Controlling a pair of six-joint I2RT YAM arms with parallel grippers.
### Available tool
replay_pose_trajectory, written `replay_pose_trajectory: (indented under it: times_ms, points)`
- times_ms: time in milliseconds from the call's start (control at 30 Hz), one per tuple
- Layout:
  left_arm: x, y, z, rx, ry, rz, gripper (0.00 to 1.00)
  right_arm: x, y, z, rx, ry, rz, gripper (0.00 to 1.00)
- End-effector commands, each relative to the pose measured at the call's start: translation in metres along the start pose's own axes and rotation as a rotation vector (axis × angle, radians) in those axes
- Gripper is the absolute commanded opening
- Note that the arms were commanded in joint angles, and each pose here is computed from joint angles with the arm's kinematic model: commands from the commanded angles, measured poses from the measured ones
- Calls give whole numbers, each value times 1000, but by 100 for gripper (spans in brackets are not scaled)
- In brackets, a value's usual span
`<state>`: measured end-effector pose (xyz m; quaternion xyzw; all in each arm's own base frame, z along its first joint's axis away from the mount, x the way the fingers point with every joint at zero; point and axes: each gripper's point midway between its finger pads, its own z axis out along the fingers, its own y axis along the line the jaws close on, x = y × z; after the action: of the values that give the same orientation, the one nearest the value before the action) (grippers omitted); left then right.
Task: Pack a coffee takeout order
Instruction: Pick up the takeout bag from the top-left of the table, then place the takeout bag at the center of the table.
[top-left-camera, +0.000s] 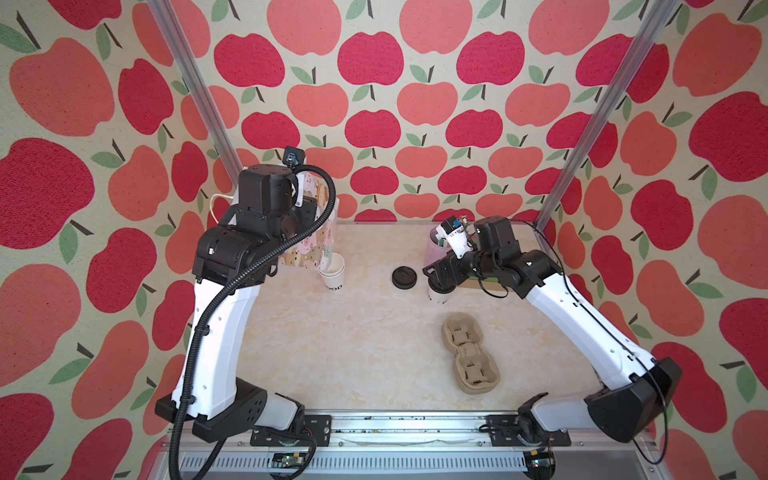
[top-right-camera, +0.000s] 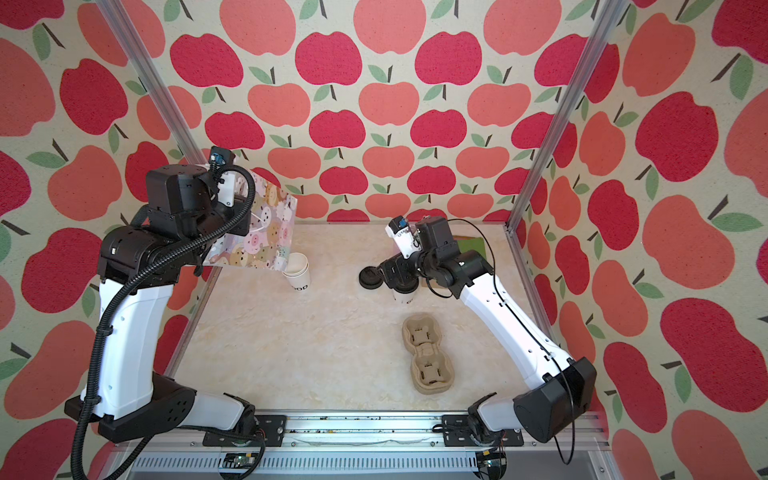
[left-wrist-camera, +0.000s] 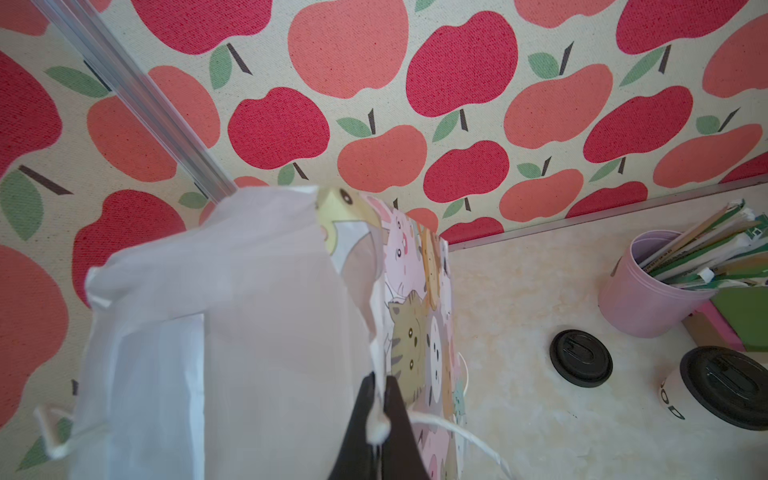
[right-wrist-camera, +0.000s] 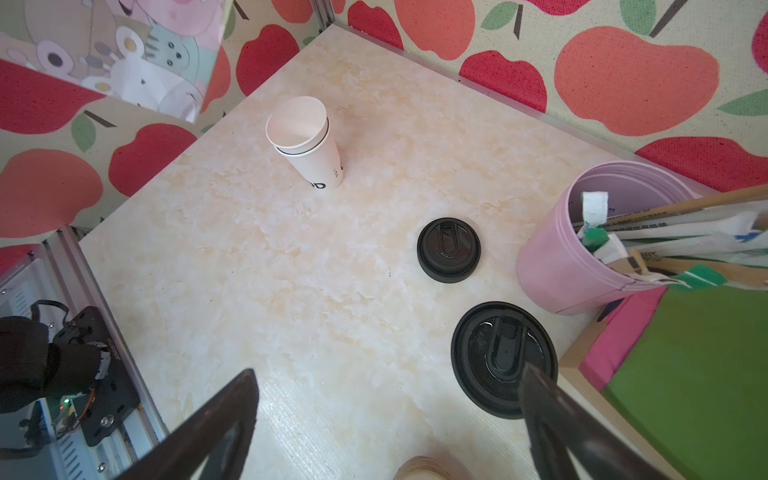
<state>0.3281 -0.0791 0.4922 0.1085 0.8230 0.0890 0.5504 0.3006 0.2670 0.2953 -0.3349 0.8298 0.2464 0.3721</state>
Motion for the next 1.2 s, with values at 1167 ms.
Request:
replay_pose_trajectory:
  times_ms: [1167]
  points:
    - [157,-187,-6,410,419,-82,13,77,80,126,-259,164,266,97]
